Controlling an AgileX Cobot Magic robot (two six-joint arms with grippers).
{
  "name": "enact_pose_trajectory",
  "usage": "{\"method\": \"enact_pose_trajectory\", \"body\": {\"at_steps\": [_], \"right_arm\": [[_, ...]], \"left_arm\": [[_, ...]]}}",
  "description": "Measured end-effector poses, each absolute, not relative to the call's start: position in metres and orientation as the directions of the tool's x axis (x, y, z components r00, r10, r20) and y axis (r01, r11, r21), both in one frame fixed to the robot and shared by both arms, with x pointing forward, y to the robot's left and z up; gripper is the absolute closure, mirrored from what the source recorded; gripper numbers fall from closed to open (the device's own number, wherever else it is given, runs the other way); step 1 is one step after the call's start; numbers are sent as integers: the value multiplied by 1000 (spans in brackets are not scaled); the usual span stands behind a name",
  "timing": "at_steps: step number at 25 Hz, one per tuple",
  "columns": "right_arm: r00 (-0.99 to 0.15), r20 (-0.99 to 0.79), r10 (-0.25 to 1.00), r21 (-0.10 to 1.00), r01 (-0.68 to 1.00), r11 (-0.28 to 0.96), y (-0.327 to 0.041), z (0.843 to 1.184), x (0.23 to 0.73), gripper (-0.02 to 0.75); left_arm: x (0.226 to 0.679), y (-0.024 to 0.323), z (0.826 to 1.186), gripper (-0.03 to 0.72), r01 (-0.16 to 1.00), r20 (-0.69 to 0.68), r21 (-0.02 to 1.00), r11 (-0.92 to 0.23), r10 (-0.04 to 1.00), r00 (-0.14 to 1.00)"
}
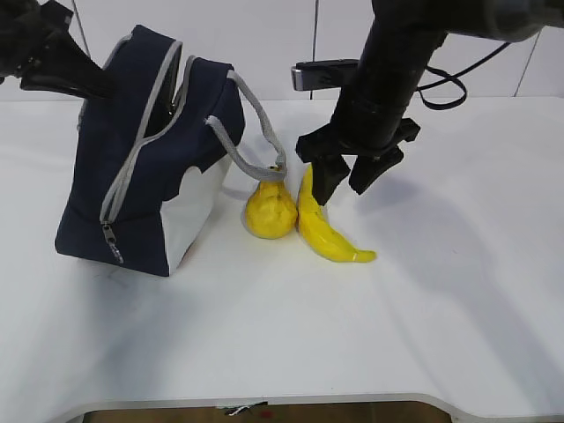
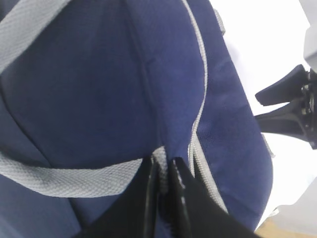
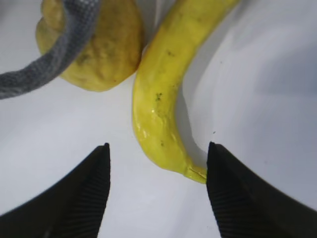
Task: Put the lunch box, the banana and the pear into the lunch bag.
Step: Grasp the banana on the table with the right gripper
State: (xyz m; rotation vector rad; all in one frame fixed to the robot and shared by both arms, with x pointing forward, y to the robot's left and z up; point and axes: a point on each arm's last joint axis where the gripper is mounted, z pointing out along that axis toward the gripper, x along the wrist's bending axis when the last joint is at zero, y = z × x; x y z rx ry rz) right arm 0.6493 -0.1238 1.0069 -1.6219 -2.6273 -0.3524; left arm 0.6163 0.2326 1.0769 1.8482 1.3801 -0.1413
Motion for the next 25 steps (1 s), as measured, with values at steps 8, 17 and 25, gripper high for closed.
{"method": "enact_pose_trajectory", "body": {"at_steps": [8,17,25], "right_arm": [[-463,163,871,130,886,446,-110,985,649,242],[-452,167,876,89,892,443,-109,965,653,242],[-447,169,878,62,894,443,-108,950,655,242]], "left_arm": [[615,232,1077,665,850,-529,521,-83,750,398],[614,232,1076,665,854,-534,513,-91,745,400],[614,232,1076,665,854,-535,511,-92,744,400]]}}
